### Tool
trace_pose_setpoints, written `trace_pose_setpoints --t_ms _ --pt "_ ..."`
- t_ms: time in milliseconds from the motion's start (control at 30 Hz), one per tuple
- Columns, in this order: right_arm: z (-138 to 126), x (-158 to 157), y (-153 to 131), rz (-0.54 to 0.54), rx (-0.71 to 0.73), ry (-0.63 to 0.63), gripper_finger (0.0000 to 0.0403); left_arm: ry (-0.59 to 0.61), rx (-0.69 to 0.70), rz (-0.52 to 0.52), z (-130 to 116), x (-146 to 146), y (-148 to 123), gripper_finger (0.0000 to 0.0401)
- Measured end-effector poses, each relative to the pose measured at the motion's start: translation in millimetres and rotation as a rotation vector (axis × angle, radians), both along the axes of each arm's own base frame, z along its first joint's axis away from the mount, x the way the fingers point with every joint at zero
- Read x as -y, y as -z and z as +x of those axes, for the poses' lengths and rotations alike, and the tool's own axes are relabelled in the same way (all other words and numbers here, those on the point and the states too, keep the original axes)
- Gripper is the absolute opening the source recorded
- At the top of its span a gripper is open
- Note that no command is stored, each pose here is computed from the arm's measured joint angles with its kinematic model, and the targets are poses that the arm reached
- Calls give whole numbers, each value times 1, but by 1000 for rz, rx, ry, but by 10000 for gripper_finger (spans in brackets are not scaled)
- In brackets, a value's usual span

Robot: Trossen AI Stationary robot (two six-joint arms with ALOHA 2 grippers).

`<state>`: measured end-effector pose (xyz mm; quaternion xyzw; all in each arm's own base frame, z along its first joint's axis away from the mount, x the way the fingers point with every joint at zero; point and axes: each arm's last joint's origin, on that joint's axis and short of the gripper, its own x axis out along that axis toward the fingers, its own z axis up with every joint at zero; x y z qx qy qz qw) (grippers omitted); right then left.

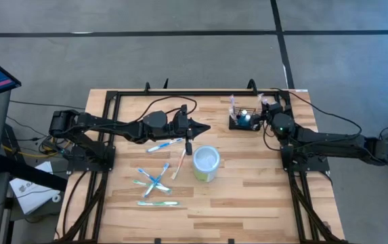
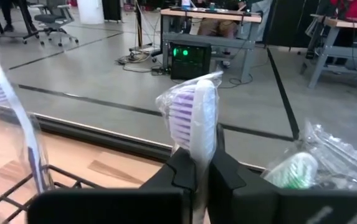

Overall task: Pick & Place toothbrushing station
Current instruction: Put the purple toothbrush into the wire organizer

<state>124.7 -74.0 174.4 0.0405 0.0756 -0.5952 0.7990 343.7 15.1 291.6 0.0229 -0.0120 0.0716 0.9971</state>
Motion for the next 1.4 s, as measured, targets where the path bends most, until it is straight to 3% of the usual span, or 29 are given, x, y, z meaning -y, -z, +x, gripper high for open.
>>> trace_pose_setpoints --t_ms 567,1067,1400 --pt "2 -1 3 16 -27 -31 58 -1 -2 0 0 0 0 0" --pt "3 -2 -5 -33 -10 -45 161 -5 -26 -1 0 0 3 0" --pt "2 -6 -24 -82 21 -67 160 -4 -27 -1 0 0 3 0"
